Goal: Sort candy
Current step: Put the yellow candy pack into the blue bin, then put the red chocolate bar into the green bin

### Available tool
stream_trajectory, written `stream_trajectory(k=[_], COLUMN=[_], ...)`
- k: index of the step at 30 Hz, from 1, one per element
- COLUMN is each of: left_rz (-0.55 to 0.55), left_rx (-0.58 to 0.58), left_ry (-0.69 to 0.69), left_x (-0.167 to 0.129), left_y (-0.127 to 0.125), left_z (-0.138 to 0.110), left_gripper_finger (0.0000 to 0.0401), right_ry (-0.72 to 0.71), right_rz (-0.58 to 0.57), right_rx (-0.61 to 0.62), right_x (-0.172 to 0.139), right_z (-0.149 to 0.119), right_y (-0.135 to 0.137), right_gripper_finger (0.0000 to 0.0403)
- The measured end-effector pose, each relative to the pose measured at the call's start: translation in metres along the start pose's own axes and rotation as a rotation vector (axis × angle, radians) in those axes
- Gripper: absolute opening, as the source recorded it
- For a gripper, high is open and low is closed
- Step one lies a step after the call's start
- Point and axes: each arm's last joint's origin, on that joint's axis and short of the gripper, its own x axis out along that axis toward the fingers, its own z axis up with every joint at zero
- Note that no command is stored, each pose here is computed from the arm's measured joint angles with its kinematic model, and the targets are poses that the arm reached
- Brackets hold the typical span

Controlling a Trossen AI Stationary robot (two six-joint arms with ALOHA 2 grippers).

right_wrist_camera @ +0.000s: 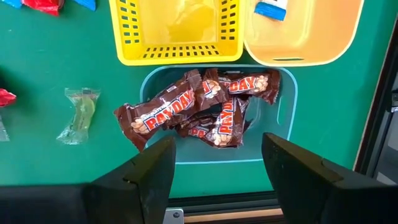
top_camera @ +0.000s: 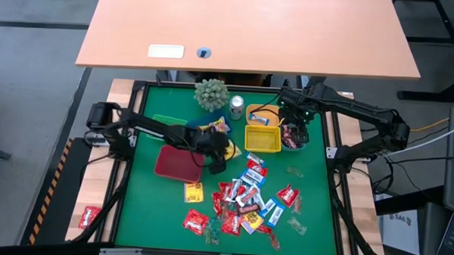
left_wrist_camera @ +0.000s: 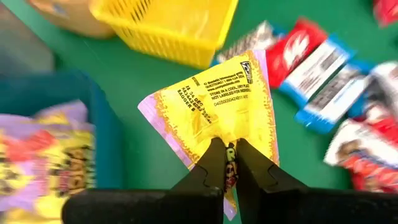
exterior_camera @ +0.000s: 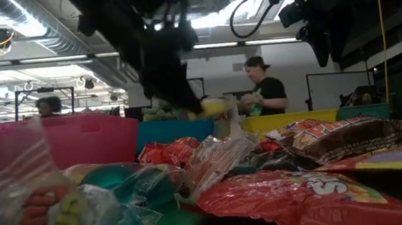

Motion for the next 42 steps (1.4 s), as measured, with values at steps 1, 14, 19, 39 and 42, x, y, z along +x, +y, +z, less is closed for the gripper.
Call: stream_trajectory(k=[1,14,19,39,42], left_rz=[0.0,0.208,0.245,0.266,0.266], left_rx=[-0.007,-0.103,-0.12,-0.131,-0.131], left_ry=[-0.018,-0.011,0.044,0.04,0.04], left_x=[-0.006,-0.053,-0.053,-0.052,-0.052], left_y=[0.002,0.058,0.07,0.075,0.075], left_z=[0.004,0.017,0.013,0.014,0.014], left_gripper_finger=[0.0003,0.0007,0.0007,0.0121,0.012], right_ry=[0.0,-0.069,-0.087,-0.318,-0.334], right_rz=[0.0,0.186,0.235,0.279,0.29], right_rx=[0.0,0.134,0.133,-0.077,-0.092], right_x=[0.0,-0.001,-0.001,-0.009,-0.01], right_z=[0.0,0.003,0.003,0.046,0.048], right_y=[0.0,0.005,0.007,0.081,0.092], right_gripper_finger=[0.0237,0.0237,0.0237,0.0237,0.0237])
